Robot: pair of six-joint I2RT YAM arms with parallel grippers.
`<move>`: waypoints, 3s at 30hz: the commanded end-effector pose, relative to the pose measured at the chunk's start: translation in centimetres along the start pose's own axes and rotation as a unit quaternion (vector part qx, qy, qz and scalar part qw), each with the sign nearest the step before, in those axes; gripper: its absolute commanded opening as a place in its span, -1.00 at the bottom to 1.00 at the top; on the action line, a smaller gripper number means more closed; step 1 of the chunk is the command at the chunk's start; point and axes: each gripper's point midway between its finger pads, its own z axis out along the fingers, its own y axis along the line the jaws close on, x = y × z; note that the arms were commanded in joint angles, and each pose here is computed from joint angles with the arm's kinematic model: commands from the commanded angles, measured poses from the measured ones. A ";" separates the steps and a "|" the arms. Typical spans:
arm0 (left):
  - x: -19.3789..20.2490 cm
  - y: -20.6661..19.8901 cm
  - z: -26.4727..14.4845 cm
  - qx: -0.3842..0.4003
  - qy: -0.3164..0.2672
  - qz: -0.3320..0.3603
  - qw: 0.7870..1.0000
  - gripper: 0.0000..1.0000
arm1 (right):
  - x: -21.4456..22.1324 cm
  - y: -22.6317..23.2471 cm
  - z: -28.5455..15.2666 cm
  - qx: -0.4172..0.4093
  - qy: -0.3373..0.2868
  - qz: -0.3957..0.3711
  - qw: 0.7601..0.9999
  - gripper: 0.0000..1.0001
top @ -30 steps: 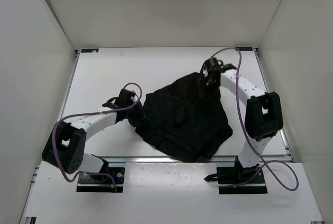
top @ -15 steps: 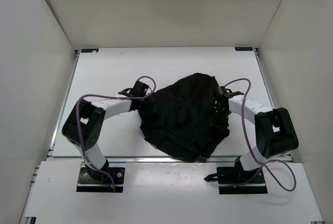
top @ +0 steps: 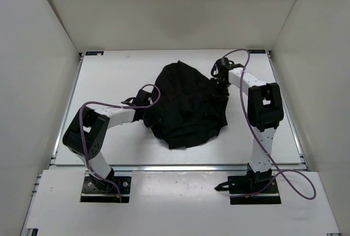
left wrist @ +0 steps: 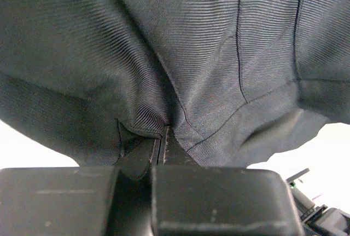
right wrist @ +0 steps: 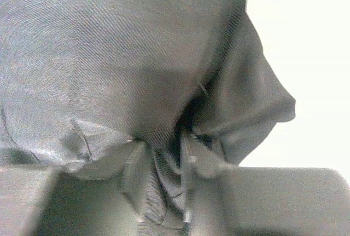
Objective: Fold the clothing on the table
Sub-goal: Flatten the skirt out
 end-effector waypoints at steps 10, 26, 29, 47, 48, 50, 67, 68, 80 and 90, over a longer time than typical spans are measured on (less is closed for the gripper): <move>3.1 0.4 -0.2 -0.004 0.031 0.000 1.000 -1.00 | 0.7 3.0 -6.9 0.057 -0.075 -0.029 0.995 0.06; 3.0 0.9 -0.5 -0.002 0.025 -0.005 1.000 -1.00 | 10.1 4.0 -1.2 0.051 0.004 0.023 0.998 -0.06; 3.0 1.0 -0.7 0.000 0.025 -0.006 1.000 -1.00 | 11.0 3.6 -0.8 0.056 0.021 0.025 0.998 -0.67; -4.0 -2.9 -7.8 0.085 -0.029 -0.029 0.996 -0.42 | 4.7 12.0 -13.3 -0.150 -0.102 0.018 0.983 -1.00; -3.8 -2.9 -7.9 0.086 -0.028 -0.030 0.995 -0.42 | 4.9 11.9 -13.1 -0.159 -0.102 0.021 0.982 -0.92; -3.2 -2.9 -8.0 0.088 -0.023 -0.029 0.995 -0.40 | 5.2 11.7 -13.1 -0.177 -0.097 0.034 0.979 -0.74; 0.2 -3.9 -7.6 0.083 -0.003 -0.013 0.996 -0.32 | 5.6 9.9 -13.5 -0.192 -0.115 0.060 0.973 -1.00; 0.3 -4.2 -7.7 0.085 -0.006 -0.009 0.996 -0.29 | 5.4 9.7 -13.6 -0.191 -0.116 0.061 0.973 -1.00; 2.1 -2.6 -5.7 0.032 0.000 0.003 0.999 -0.02 | 2.9 12.2 -19.6 -0.292 -0.193 0.061 0.935 -1.00; -1.5 -3.7 -10.0 0.062 -0.065 -0.018 0.996 -0.01 | -1.2 16.1 -32.0 -0.377 -0.363 -0.002 0.852 -1.00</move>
